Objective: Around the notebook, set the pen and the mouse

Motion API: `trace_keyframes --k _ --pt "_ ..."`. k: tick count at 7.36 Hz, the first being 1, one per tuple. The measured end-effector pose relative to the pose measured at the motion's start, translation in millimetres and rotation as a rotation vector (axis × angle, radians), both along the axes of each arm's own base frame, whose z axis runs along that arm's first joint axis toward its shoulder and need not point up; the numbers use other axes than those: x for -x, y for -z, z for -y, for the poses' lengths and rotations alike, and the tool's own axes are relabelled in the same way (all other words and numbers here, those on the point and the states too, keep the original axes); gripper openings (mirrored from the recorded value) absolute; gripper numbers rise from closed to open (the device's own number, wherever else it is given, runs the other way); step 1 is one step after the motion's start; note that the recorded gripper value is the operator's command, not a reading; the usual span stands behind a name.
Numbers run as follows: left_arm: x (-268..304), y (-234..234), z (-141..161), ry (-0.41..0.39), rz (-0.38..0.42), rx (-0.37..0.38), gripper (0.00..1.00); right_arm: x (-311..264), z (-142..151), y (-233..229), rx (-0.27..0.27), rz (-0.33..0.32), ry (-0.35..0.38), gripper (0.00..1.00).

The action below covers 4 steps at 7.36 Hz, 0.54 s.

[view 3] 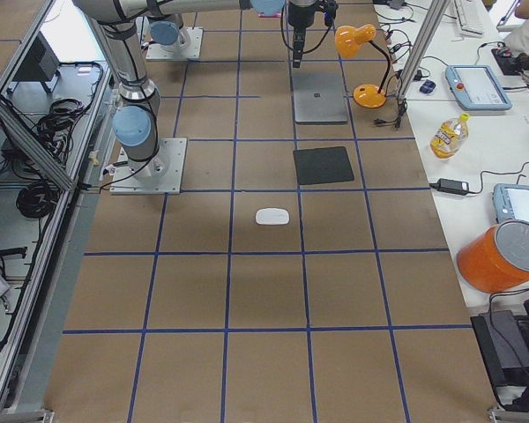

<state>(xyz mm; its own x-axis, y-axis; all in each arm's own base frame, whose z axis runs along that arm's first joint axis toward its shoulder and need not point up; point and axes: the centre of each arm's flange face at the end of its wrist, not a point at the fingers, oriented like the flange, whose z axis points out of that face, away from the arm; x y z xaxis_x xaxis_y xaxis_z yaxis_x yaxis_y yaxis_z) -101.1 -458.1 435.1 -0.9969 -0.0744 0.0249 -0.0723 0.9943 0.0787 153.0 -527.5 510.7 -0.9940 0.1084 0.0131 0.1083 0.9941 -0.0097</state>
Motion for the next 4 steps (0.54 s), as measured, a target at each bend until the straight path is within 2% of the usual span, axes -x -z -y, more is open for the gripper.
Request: trace_keyframes --k 4 --pt "-0.4 1.0 1.3 0.000 0.001 0.003 1.00 1.0 -0.7 -1.0 -0.002 -0.001 0.002 1.00"
